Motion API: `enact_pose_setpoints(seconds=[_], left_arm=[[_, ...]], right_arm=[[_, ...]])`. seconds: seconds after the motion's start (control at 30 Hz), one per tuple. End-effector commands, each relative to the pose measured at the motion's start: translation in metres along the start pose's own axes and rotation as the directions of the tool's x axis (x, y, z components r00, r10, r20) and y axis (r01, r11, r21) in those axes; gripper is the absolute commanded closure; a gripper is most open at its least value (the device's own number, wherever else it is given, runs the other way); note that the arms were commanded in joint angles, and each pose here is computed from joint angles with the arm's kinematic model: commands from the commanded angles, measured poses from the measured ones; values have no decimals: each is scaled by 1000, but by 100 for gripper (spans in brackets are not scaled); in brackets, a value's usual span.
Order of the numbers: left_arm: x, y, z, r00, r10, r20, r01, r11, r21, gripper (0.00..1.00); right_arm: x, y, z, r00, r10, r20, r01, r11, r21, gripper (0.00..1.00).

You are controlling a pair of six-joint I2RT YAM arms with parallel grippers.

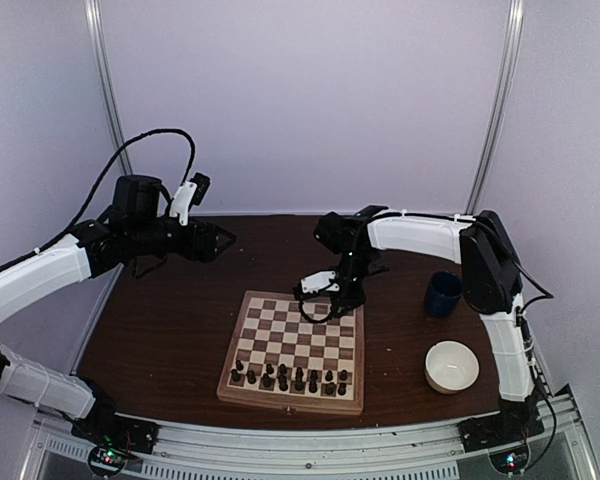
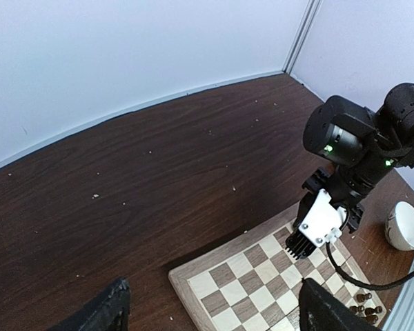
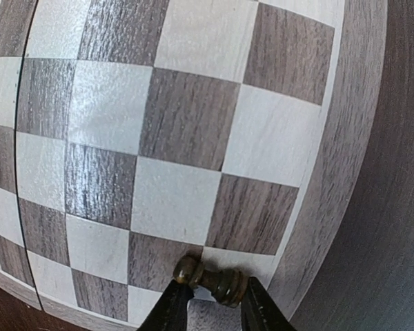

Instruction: Set up the chess pieces on the board

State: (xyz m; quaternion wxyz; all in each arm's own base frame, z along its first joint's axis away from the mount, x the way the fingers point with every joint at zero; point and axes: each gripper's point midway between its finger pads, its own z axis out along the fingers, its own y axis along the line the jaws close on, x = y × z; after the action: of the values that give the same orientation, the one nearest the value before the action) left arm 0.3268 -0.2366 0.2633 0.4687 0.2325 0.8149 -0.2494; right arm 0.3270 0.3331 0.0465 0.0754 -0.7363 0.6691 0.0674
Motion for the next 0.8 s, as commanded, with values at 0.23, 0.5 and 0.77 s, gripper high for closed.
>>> enact_pose_setpoints(seconds=[0.23, 0.5, 0.77], left_arm=[[-15, -5, 0, 999, 0, 39, -1, 1000, 25, 16], [-15, -5, 0, 999, -1, 40, 0, 1000, 26, 16], [-14, -6, 1, 999, -6, 37, 4, 999, 35, 16]], right_arm=[[15, 45, 15, 997, -4, -73, -5, 993, -118, 71], [19, 47, 13, 992, 78, -95, -88, 990, -106, 81], [17, 58, 14, 980, 190, -57, -196, 973, -122, 85]])
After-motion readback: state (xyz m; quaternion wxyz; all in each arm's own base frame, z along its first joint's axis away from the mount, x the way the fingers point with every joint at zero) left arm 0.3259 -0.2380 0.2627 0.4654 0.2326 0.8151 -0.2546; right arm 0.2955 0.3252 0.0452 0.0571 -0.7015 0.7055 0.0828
